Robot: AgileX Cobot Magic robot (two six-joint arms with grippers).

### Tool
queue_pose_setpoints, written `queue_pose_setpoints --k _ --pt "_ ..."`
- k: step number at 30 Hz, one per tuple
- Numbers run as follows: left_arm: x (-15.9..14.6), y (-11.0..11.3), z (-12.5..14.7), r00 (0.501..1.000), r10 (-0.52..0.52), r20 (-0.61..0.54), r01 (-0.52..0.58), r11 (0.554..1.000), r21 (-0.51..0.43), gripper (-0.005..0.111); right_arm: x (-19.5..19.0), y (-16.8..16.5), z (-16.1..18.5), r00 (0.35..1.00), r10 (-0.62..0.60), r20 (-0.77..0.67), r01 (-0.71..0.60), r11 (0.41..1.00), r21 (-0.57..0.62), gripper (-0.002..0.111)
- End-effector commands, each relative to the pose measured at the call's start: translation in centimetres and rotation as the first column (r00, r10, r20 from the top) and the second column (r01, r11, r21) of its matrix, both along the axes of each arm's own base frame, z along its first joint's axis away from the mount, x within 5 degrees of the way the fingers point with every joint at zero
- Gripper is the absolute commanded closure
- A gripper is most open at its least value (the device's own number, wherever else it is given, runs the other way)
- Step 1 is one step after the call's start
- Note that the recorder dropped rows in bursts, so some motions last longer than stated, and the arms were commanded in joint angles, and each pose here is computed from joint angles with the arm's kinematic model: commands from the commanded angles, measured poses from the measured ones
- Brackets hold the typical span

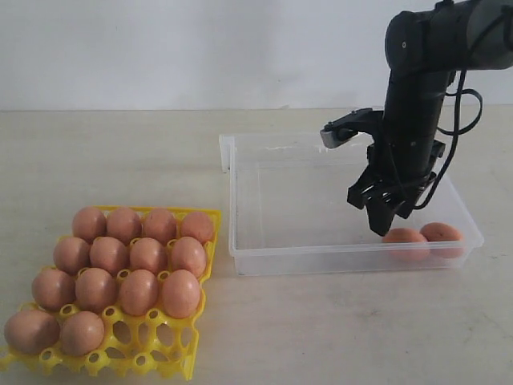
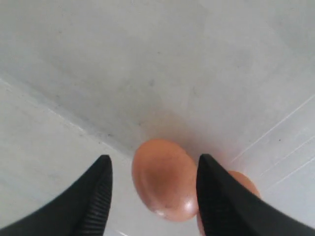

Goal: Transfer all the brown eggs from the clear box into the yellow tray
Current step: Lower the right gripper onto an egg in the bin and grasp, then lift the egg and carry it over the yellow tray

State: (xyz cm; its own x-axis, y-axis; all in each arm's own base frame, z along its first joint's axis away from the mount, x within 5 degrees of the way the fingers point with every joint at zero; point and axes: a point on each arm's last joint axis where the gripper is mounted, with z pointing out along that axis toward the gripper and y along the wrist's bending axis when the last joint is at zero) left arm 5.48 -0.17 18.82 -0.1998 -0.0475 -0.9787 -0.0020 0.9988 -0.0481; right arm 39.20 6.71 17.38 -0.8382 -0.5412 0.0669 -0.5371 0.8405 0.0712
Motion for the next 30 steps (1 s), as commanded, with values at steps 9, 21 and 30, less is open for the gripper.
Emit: queue_pose_setpoints --k 9,21,30 --pt "0.0 0.0 -0.1 1.000 -0.004 0.005 0.003 1.000 0.005 0.103 -2.6 -0.6 -2.3 0.988 0.097 -0.118 -0.100 0.995 -0.025 0.064" --pt "0.0 0.0 -0.1 1.000 -0.004 0.005 0.003 1.000 0.005 0.103 -2.6 -0.7 -2.6 0.991 0.095 -0.094 -0.098 0.995 -0.028 0.101" --pt "0.0 0.0 -0.1 1.000 -0.004 0.005 0.003 1.000 0.005 0.103 -0.7 1.2 1.3 0.950 -0.196 0.243 0.147 0.967 0.206 0.109"
